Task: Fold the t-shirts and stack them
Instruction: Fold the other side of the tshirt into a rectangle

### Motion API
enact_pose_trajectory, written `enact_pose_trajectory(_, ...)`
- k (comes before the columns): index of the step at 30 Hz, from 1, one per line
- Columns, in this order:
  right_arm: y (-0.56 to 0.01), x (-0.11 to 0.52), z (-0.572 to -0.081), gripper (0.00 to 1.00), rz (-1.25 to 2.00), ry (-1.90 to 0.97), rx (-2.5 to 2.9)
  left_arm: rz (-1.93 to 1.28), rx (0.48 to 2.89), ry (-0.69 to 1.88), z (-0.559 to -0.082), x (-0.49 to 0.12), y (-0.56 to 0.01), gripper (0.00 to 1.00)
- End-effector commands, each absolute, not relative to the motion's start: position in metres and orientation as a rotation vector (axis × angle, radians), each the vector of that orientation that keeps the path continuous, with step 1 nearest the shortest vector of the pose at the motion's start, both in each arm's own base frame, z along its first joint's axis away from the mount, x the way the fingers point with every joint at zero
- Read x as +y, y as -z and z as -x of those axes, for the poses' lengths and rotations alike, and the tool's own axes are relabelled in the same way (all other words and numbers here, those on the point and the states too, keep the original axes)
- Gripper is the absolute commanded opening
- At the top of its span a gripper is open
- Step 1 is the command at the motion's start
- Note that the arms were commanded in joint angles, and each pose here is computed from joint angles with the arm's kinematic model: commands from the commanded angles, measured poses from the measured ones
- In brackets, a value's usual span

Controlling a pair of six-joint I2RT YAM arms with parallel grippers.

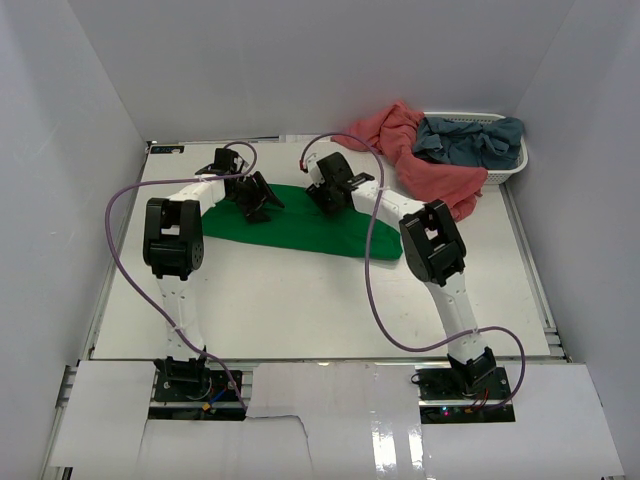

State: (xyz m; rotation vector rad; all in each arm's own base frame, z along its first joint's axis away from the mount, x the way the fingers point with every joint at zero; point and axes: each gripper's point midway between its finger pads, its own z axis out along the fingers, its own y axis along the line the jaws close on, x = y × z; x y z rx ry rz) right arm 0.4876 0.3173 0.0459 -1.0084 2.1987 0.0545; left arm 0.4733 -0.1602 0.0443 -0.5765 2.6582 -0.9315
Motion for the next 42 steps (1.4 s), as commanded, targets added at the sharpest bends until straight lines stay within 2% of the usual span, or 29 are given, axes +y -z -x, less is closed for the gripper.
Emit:
enact_pose_trajectory(1, -0.134, 0.326, -0.521, 0.64, 0.828, -0.032, 1.943, 0.549, 2.639, 0.940, -0.473, -0.158, -0.058, 0.69)
enact_pose_trajectory(4, -0.155, 0.323, -0.519, 0.75, 0.759, -0.056, 1.875, 0.546, 2.642, 0.932, -0.473, -0.157, -0.058, 0.69)
enact_pose_trajectory(8, -0.165, 0.319, -0.512, 0.81, 0.731, -0.073, 1.848, 0.536, 2.635, 0.921, -0.475, -0.156, -0.062, 0.69)
enact_pose_trajectory(12, -0.178, 0.317, -0.506, 0.83, 0.713, -0.101, 1.826, 0.532, 2.636, 0.909, -0.474, -0.155, -0.063, 0.69)
enact_pose_trajectory(16, -0.176, 0.317, -0.494, 0.80, 0.695, -0.157, 1.880, 0.509, 2.633, 0.916, -0.473, -0.155, -0.067, 0.69)
enact_pose_trajectory(19, -0.164, 0.314, -0.477, 0.59, 0.667, -0.218, 1.987, 0.462, 2.636, 0.901, -0.469, -0.155, -0.070, 0.69)
enact_pose_trajectory(20, -0.155, 0.310, -0.470, 0.33, 0.660, -0.224, 2.046, 0.452, 2.642, 0.879, -0.468, -0.153, -0.069, 0.69)
enact_pose_trajectory(22, -0.151, 0.314, -0.461, 0.09, 0.640, -0.309, 2.106, 0.412, 2.644, 0.847, -0.467, -0.152, -0.073, 0.69)
enact_pose_trajectory(23, -0.147, 0.315, -0.457, 0.08, 0.619, -0.336, 2.141, 0.413, 2.650, 0.833, -0.465, -0.150, -0.073, 0.68)
enact_pose_trajectory(33, -0.125, 0.330, -0.437, 0.09, 0.635, -0.475, 2.297, 0.386, 2.648, 0.801, -0.463, -0.148, -0.078, 0.68)
enact_pose_trajectory(34, -0.125, 0.331, -0.438, 0.22, 0.635, -0.477, 2.299, 0.387, 2.651, 0.802, -0.462, -0.148, -0.078, 0.68)
enact_pose_trajectory(37, -0.126, 0.333, -0.441, 0.39, 0.617, -0.476, 2.301, 0.386, 2.658, 0.807, -0.460, -0.149, -0.075, 0.68)
enact_pose_trajectory(39, -0.125, 0.334, -0.446, 0.43, 0.582, -0.475, 2.311, 0.385, 2.661, 0.810, -0.460, -0.149, -0.074, 0.68)
enact_pose_trajectory(42, -0.128, 0.338, -0.453, 0.43, 0.518, -0.504, 2.346, 0.387, 2.667, 0.811, -0.460, -0.149, -0.072, 0.68)
